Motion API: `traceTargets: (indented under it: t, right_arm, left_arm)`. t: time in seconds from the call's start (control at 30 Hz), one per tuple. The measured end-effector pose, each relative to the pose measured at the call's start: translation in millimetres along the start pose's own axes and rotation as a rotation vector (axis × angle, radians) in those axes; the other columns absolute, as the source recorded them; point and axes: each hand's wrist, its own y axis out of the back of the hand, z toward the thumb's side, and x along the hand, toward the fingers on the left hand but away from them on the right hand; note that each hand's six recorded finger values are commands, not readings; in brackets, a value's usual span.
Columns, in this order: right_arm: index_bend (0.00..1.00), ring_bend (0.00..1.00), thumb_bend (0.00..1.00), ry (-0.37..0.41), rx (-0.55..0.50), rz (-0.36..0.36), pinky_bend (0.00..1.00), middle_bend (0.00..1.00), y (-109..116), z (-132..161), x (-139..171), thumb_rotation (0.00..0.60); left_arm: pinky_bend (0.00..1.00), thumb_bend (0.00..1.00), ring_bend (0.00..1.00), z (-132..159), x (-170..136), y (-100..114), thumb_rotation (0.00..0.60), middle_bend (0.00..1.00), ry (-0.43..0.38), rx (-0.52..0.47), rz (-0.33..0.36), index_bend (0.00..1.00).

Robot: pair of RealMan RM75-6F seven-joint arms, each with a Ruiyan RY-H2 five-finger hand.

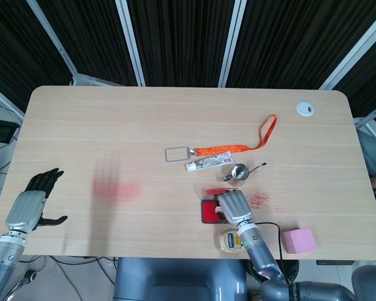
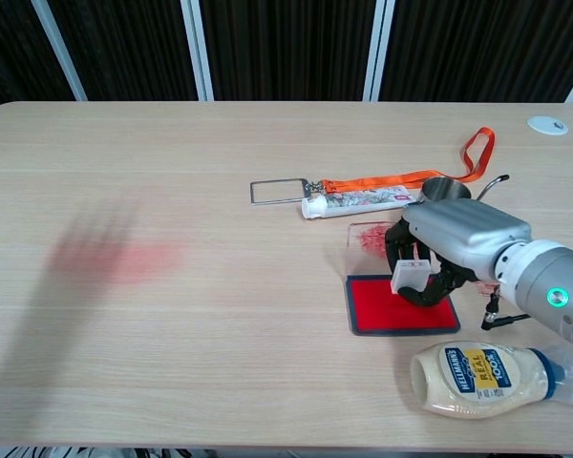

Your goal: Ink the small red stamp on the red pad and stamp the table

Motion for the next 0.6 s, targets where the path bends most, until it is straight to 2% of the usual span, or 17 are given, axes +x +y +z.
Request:
traceTargets:
  t: [0.2, 0.6]
  right_arm:
    - [0.77, 0.49, 0.60, 0.002, -0.003, -0.014, 0.52, 0.64, 3, 3, -1, 0.600]
    - [0.77, 0.49, 0.60, 0.000, -0.007, -0.015, 0.52, 0.64, -7, 5, -2, 0.600]
  left_arm:
    - [0.00, 0.00, 0.00, 0, 0, 0, 0.600, 0.00, -0.001, -0.002, 0.001, 0.00]
    - [0.00, 0.00, 0.00, 0, 0, 0, 0.600, 0.00, -0.001, -0.003, -0.002, 0.00]
